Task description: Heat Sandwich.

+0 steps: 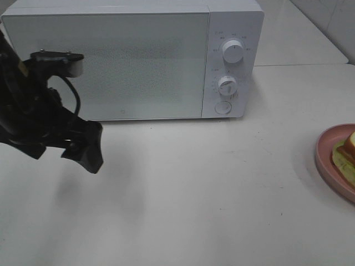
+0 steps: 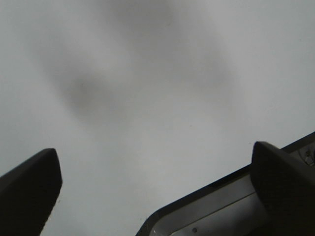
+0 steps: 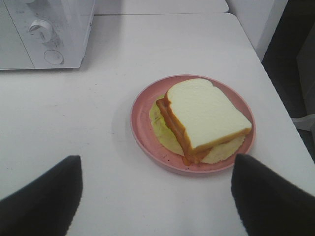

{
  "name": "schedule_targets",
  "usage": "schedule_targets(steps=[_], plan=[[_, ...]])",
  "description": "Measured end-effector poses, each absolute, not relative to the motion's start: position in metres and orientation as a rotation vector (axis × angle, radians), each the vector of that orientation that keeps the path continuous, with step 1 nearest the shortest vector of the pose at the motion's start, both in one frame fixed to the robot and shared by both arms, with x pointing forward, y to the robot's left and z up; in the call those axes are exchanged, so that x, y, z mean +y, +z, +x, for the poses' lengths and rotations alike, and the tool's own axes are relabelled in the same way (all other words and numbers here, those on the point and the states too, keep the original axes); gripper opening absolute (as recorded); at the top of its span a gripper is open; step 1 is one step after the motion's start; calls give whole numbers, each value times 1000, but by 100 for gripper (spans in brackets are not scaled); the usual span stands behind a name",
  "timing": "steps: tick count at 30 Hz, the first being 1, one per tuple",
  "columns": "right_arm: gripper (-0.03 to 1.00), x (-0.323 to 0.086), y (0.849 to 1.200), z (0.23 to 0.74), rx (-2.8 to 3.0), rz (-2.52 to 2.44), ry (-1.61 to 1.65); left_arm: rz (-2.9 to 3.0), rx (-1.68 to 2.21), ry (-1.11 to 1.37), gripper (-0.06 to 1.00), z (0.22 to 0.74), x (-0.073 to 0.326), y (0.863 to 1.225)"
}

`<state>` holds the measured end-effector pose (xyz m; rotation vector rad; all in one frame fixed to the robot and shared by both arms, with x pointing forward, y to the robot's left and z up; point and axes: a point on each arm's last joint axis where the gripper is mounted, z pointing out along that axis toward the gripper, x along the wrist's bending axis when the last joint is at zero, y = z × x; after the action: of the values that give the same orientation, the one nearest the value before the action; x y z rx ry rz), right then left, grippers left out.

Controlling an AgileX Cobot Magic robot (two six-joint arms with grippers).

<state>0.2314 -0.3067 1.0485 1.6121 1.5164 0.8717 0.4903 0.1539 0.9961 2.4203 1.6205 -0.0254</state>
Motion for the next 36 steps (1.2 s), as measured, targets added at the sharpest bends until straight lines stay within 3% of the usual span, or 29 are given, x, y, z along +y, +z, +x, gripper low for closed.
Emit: schedule_targets(steps=[8, 22, 36], plan=[[76, -307, 1048, 231, 1516, 1612, 872, 2307, 1890, -67, 96, 496, 215, 1012], [76, -307, 1048, 231, 1516, 1612, 872, 2131, 2140, -11, 97, 477, 287, 1044], [76, -307, 1048, 231, 1516, 1612, 872, 2046, 2132, 86, 97, 418, 298, 1056]])
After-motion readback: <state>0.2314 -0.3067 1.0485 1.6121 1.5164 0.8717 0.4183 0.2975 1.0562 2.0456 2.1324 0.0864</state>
